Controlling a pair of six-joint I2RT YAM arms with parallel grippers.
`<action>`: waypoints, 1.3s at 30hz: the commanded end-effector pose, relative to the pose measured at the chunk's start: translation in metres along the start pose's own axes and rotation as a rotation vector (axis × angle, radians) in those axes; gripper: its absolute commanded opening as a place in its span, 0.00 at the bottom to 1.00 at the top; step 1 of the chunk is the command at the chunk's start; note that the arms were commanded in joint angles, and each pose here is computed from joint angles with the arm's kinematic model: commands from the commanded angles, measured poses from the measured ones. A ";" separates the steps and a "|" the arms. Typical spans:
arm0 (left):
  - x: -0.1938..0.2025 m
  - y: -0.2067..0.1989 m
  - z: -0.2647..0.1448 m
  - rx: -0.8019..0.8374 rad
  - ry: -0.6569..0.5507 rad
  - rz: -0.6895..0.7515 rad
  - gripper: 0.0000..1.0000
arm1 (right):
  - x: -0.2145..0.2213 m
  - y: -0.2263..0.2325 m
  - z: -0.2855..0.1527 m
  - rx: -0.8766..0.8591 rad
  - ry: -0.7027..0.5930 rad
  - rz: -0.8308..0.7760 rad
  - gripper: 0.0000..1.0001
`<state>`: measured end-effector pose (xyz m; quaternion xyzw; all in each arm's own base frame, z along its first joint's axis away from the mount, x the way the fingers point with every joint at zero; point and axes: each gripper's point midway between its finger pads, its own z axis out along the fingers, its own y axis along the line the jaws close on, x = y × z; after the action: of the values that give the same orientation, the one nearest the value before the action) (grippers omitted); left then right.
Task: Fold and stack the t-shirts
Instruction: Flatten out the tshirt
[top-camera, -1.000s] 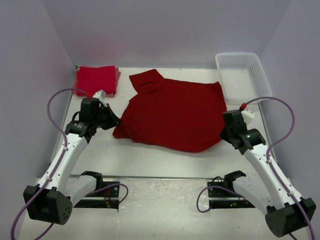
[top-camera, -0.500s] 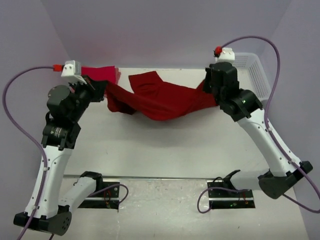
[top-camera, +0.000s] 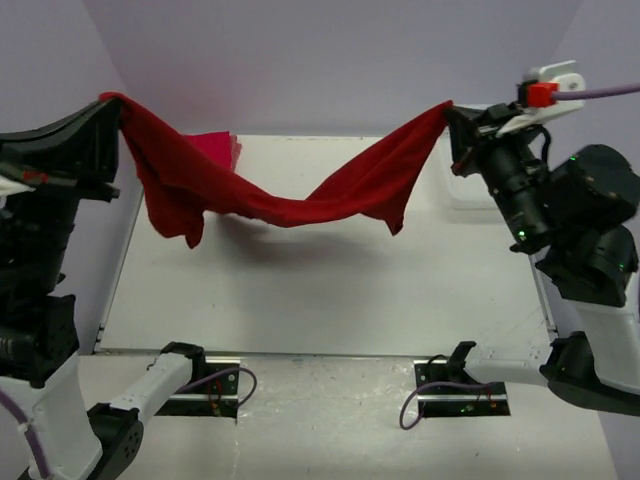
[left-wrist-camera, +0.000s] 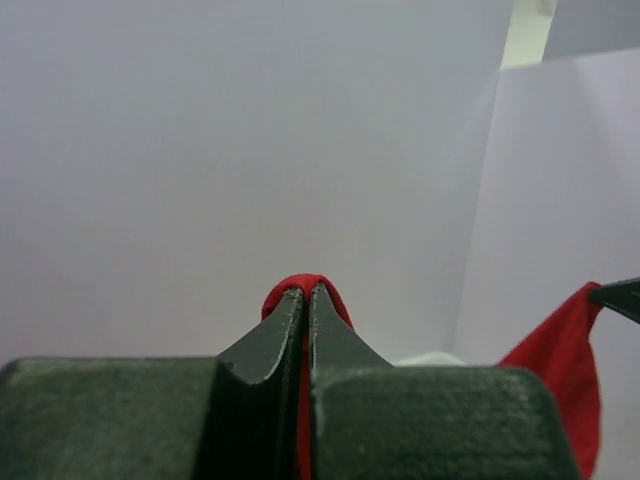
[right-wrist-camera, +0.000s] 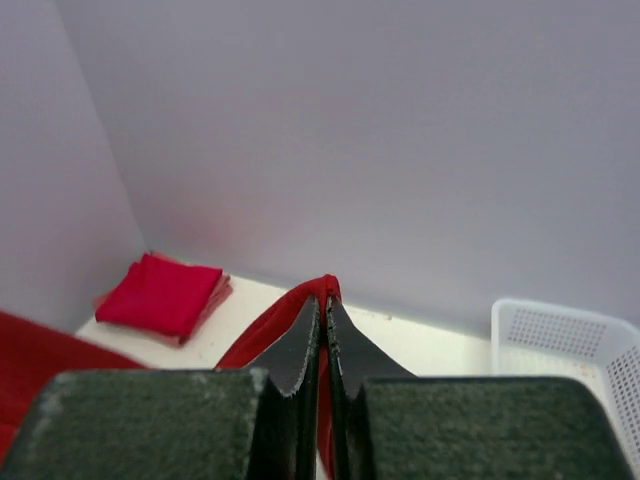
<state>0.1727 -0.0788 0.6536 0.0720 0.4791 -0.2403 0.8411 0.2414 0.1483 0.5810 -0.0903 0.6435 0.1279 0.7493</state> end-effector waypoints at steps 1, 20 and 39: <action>-0.050 -0.004 -0.006 -0.014 -0.120 0.117 0.00 | -0.051 -0.024 -0.015 0.060 -0.158 -0.020 0.00; 0.032 0.214 0.210 -0.251 -0.224 0.368 0.00 | -0.082 -0.137 0.178 0.379 -0.397 -0.283 0.00; 0.204 0.236 0.161 -0.254 0.333 0.192 0.00 | 0.179 -0.201 0.134 0.474 0.461 -0.040 0.00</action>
<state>0.4242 0.0140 0.6867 0.0936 0.4419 -0.1023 0.8863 0.4381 0.0090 0.5681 -0.0052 0.6538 -0.0520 0.7549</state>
